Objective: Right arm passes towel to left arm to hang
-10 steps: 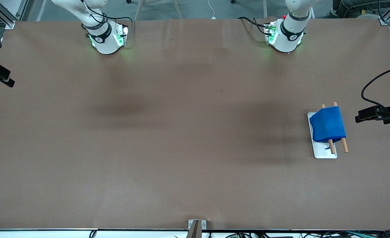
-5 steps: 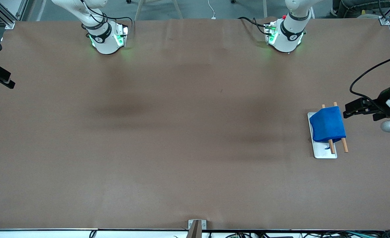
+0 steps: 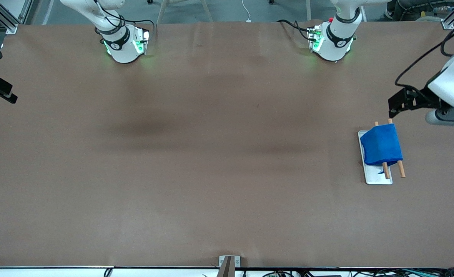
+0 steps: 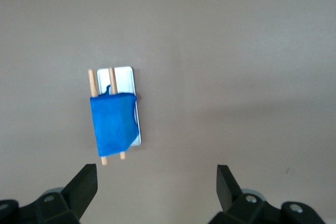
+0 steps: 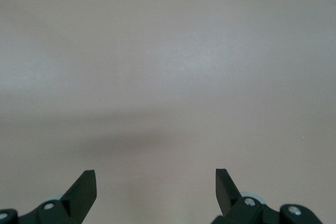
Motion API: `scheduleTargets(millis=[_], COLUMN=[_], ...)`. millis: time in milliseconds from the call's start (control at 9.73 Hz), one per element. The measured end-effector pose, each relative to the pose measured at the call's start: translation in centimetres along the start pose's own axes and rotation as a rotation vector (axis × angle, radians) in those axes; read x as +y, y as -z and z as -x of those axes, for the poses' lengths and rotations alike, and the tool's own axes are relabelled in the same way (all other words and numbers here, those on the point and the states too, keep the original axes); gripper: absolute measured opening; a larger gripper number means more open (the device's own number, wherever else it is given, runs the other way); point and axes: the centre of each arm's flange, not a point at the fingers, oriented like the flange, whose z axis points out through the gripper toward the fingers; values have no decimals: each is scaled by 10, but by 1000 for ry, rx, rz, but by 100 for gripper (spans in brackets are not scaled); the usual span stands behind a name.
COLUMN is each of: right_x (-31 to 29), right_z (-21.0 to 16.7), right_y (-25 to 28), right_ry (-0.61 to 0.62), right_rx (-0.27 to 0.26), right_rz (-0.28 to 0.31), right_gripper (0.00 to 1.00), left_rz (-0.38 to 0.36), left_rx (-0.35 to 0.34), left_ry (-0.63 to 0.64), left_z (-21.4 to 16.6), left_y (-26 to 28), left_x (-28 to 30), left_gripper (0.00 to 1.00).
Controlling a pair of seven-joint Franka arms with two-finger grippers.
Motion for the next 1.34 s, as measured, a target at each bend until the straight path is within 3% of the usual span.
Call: scheduleTargets(millis=[514,1336], right_x=[0,0], right_z=[0,0], right_y=[0,-1], right_ry=[1,1], right_rx=[-1,0], right_rz=[0,0], right_gripper=[100,100], left_rz=[-16,-18], left_rx=[-7,3], left_ry=[97,97], left_z=[63,63], left_y=[8,13], left_x=[3,5], left_gripper=[100,100])
